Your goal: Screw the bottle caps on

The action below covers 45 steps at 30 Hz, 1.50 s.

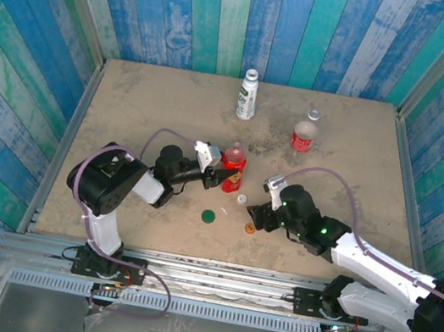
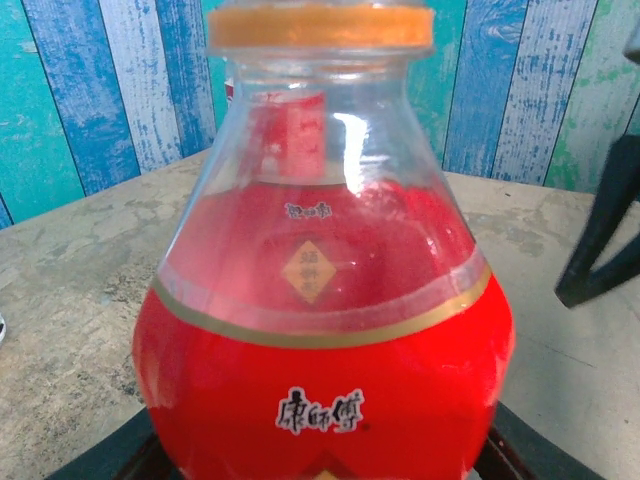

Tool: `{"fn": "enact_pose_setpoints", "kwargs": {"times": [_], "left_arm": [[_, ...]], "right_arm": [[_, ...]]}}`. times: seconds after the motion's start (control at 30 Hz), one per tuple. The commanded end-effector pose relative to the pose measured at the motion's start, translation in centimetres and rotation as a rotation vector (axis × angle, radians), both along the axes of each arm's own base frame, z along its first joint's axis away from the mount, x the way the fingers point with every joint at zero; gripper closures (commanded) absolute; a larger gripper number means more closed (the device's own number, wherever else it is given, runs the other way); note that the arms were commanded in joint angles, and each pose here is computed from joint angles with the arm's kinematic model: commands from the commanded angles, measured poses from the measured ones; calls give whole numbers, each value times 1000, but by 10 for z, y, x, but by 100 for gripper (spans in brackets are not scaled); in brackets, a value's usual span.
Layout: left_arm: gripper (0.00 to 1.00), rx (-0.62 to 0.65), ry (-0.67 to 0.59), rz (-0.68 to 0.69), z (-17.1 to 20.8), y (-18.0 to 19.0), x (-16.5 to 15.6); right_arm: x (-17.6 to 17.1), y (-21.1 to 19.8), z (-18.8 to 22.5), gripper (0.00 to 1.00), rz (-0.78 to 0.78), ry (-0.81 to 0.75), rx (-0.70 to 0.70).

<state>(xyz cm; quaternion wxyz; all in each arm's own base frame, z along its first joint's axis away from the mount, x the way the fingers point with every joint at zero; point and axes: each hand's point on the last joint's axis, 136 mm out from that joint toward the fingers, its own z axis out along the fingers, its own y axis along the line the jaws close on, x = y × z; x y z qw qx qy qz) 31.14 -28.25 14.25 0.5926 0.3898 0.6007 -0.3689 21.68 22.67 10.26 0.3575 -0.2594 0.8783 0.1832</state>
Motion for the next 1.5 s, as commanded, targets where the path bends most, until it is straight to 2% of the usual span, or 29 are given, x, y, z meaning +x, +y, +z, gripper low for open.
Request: {"fn": "enact_pose_setpoints", "kwargs": {"times": [0.0, 0.13, 0.43, 1.1, 1.47], "left_arm": [[46, 11, -29, -25, 3, -1, -7], [46, 22, -28, -46, 1, -4, -9], [46, 26, -27, -47, -1, -3, -10], [46, 35, -24, -49, -1, -3, -9], [46, 39, -26, -69, -2, -5, -12]], "right_arm": [[-10, -6, -18, 23, -33, 55, -89], [-23, -2, -36, 34, -40, 115, -169], [-35, 17, -61, 42, -35, 167, -259], [-36, 15, -80, 60, -65, 211, -299], [-34, 16, -76, 69, -64, 202, -296]]}}
